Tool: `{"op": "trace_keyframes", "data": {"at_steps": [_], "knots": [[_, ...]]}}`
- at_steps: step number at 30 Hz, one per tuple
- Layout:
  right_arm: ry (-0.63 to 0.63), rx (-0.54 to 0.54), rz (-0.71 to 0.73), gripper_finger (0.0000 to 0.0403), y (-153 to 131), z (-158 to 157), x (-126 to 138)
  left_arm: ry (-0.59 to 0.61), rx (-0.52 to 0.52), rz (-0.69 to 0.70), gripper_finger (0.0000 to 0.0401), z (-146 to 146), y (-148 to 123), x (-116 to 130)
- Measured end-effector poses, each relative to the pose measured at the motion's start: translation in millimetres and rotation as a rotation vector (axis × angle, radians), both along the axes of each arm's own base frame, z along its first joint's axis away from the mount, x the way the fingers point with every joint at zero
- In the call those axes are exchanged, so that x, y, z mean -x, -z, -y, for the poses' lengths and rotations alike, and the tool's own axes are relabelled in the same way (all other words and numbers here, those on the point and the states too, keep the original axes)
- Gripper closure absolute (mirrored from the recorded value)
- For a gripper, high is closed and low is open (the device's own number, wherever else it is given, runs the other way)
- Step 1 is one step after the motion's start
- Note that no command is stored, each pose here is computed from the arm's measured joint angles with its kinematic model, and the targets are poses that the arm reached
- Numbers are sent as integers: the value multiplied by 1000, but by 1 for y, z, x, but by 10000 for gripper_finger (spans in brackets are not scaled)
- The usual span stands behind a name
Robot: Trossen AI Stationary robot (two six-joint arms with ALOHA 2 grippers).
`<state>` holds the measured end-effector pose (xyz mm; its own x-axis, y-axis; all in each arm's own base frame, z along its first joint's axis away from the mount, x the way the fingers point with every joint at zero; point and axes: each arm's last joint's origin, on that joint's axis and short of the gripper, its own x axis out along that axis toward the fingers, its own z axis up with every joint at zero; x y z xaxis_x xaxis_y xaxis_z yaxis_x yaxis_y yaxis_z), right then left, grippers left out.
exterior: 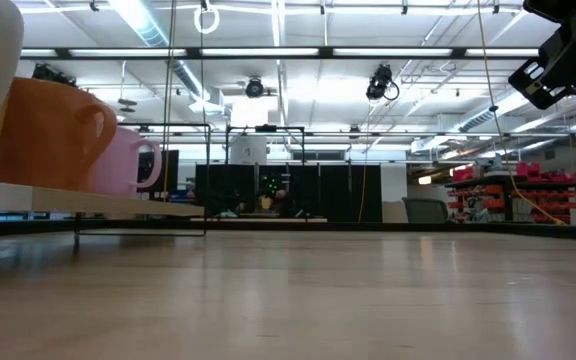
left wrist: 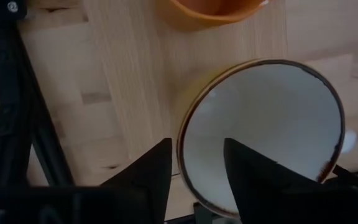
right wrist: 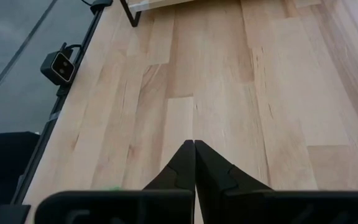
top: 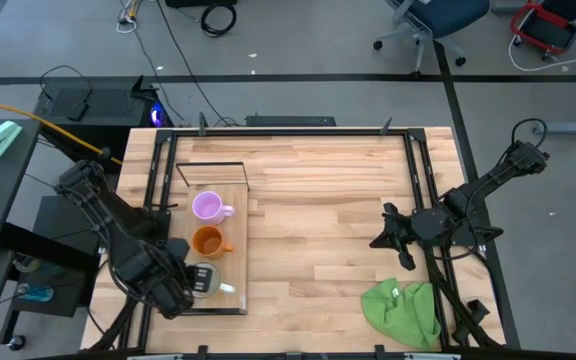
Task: Stack small to large cups/mugs on shelf
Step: Put the yellow mug on the shelf, then return to Home Position
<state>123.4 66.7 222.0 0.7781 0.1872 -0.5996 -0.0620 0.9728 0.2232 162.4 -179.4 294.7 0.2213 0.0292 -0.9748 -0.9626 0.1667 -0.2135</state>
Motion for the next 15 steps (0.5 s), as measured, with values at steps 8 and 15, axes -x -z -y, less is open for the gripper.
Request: {"op": "trace_keyframes", "data": {"at_steps": [8,15], "knots": [[0,0,0,395,0,0,0,-1,-1,-1,241,-1,-1,1],[4,-5,-2,395,0,0,0,0,-13,-14,241,-5,-5,8]]}}
